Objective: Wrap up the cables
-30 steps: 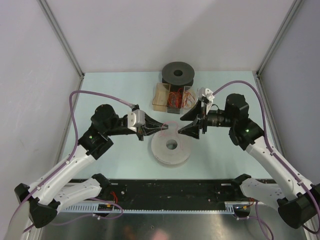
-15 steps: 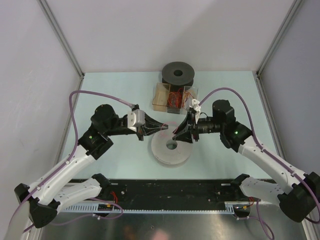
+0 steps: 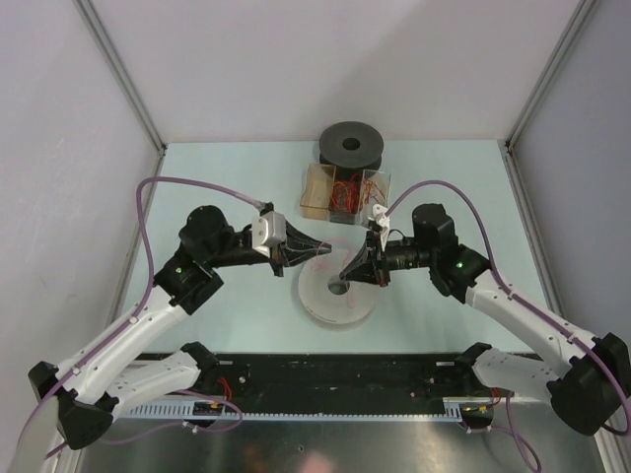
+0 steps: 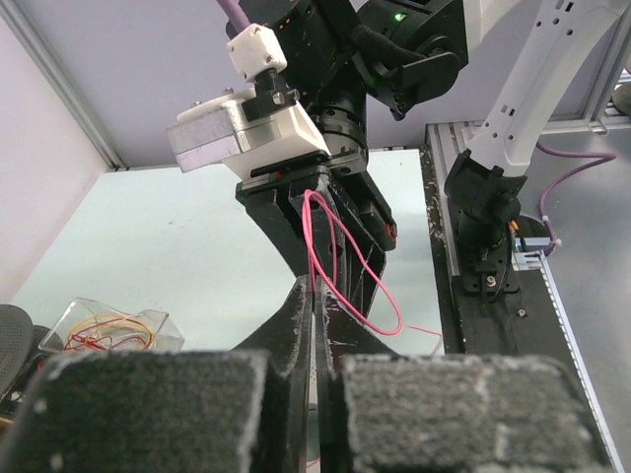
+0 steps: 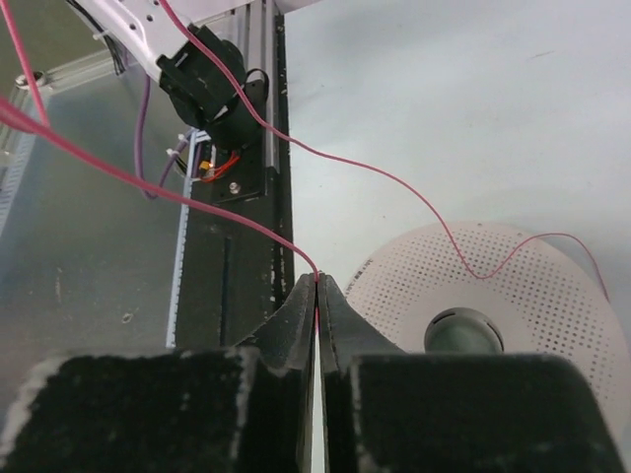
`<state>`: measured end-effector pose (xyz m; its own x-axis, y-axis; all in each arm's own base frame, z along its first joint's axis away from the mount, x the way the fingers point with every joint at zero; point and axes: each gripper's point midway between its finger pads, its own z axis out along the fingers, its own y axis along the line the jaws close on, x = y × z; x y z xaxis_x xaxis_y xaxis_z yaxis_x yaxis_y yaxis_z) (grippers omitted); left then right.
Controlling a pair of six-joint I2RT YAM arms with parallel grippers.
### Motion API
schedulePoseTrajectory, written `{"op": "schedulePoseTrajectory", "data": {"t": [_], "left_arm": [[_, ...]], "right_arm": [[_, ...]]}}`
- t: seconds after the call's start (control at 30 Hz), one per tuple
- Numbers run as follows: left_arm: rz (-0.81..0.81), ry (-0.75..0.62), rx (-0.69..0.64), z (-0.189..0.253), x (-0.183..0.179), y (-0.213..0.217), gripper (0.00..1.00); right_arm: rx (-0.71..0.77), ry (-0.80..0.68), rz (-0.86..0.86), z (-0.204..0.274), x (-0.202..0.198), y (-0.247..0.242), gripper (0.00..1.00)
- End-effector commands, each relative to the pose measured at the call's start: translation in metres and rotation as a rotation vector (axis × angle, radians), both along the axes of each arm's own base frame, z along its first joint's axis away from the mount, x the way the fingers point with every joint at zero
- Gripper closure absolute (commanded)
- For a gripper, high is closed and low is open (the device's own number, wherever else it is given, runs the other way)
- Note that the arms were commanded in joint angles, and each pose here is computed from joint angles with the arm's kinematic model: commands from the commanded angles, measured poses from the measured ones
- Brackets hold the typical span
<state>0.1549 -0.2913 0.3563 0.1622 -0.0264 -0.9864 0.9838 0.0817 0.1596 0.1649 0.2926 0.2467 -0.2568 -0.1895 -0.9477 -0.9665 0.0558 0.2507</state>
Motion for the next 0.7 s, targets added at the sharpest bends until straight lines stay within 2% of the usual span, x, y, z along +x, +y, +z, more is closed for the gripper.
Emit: {"op": "schedulePoseTrajectory", "data": {"t": [0.0, 0.13, 0.27, 0.47, 0.67], "left_arm": [[0.034, 0.016, -0.028, 0.013, 0.005, 0.000, 1.00], [0.058, 0.081, -0.017, 0.004, 0.014, -0.001, 1.00], [0.079, 0.133, -0.011, -0.003, 0.024, -0.001, 1.00], [0.095, 0.175, -0.006, -0.007, 0.034, -0.005, 1.00], [0.098, 0.163, 0.008, -0.016, 0.034, -0.001, 1.00]], "right_arm": [[0.108, -0.060, 0.017, 0.037, -0.008, 0.001, 0.99], [0.207, -0.093, -0.019, 0.082, -0.019, -0.010, 1.00], [0.252, -0.094, -0.040, 0.107, -0.032, -0.024, 1.00], [0.211, -0.074, -0.055, 0.106, -0.042, -0.036, 1.00], [0.242, 0.033, -0.146, 0.116, -0.026, -0.053, 1.00]]}}
